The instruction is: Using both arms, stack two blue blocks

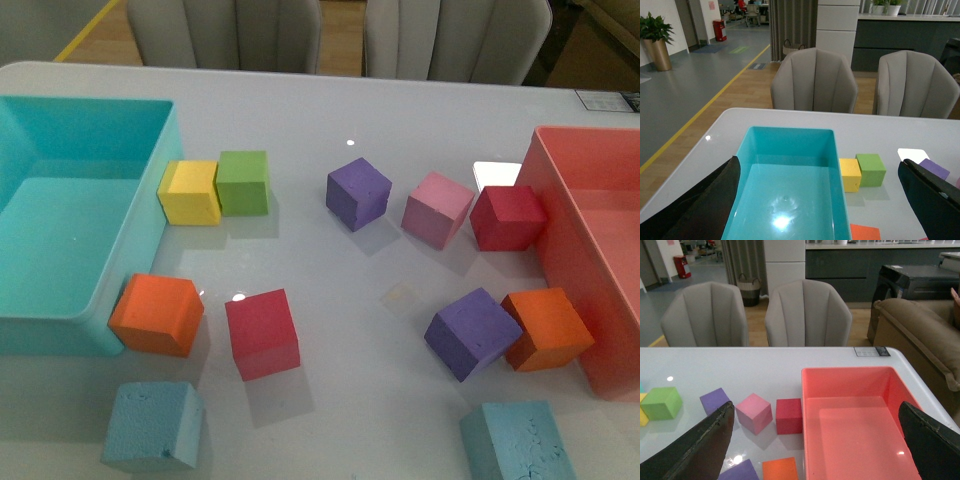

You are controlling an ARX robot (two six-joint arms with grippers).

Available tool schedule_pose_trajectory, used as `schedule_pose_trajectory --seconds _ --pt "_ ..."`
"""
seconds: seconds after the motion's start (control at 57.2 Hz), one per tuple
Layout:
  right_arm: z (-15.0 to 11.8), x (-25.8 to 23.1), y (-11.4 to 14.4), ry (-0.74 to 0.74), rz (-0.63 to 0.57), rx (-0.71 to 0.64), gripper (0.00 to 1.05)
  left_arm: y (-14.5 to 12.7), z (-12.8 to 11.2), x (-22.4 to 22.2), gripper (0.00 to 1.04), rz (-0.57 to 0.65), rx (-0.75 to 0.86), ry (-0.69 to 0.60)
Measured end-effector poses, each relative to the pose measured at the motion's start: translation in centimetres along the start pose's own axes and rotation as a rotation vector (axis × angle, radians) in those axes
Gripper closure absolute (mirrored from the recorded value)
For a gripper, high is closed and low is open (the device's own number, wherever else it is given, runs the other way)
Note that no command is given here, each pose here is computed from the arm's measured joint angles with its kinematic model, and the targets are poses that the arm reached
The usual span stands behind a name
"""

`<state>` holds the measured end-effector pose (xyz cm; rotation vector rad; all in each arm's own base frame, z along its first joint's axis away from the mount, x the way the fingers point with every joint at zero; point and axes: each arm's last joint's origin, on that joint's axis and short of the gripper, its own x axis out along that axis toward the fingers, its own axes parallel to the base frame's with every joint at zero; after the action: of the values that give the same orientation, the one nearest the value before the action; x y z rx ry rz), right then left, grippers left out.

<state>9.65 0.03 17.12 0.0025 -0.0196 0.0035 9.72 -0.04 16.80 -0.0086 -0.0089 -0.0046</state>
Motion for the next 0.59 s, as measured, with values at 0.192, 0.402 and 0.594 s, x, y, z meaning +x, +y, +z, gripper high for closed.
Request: schedule_pose_trajectory --seconds 0.192,0.402,0.594 --pt "0.0 0.0 0.0 0.0 0.0 0.0 0.09 0.0 0.0 0.0 0.09 0.0 0.0 0.0" --pt "0.0 0.0 0.0 0.0 0.0 0.0 0.09 0.0 0.0 0.0 0.09 0.0 0.0 0.0" --pt "0.0 0.0 0.0 0.0 0.0 0.0 0.09 0.0 0.0 0.0 0.09 0.0 0.0 0.0"
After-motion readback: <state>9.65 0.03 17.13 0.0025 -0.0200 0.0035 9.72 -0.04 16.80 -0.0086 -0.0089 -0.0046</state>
